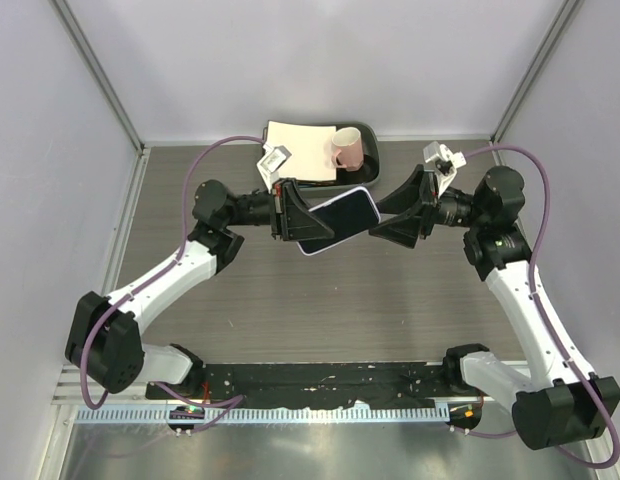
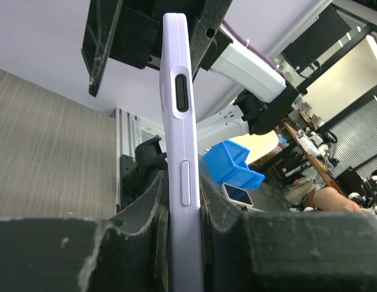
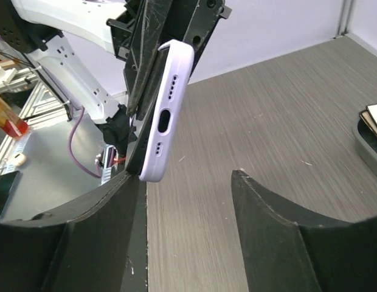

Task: Take the phone out of the phone case
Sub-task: Remove the phone case from the phone.

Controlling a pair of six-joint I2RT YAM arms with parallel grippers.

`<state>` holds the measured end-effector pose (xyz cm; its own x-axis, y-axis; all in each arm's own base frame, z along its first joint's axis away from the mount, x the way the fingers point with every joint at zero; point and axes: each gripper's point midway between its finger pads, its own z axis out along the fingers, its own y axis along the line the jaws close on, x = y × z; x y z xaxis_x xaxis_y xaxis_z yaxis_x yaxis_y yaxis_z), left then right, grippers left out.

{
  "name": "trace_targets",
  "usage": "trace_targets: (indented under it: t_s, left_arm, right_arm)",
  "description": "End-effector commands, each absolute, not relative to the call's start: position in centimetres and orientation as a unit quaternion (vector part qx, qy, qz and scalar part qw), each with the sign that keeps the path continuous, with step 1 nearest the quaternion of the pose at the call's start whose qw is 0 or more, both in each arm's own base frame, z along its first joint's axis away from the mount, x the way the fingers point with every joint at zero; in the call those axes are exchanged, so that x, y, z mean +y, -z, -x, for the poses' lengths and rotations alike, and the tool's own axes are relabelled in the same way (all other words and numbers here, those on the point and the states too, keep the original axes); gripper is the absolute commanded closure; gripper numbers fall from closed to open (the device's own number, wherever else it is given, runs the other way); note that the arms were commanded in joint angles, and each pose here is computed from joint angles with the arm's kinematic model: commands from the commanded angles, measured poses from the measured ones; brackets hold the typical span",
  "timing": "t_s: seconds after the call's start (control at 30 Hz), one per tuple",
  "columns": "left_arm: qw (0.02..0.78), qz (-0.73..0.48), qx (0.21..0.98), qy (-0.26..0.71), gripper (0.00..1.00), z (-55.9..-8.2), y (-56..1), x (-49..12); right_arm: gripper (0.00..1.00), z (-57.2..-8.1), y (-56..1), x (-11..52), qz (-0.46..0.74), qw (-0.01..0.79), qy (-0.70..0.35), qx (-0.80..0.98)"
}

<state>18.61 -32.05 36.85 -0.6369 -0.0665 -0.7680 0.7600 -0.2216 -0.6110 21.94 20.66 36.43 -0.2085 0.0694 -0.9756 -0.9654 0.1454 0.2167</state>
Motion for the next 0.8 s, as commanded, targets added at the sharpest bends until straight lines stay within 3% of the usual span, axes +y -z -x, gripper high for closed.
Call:
trace_targets:
  t_s: [0.0, 0.37, 0.6, 0.77]
  left_arm:
    - [0.245, -0.429, 0.505, 0.707, 1.0, -13.6, -38.2, -30.0]
    - [0.258, -0.447, 0.495, 0.699, 1.0, -13.7, -38.6, -29.7]
    - [0.267, -0.417, 0.53, 0.689, 1.0, -15.6, -37.8, -30.6]
    - [0.276, -0.38, 0.568, 0.676, 1.0, -17.5, -36.6, -31.3]
  right_arm:
    - [0.31, -24.3, -38.2, 18.7, 0.369, 0.558, -0.453, 0.59]
    - [0.26, -23.1, -39.5, 16.7, 0.336, 0.508, -0.514, 0.604]
    - [0.26, -22.4, -45.1, 17.1, 0.267, 0.579, -0.565, 0.524]
    - [0.29, -23.6, -44.7, 18.3, 0.225, 0.589, -0.587, 0.508]
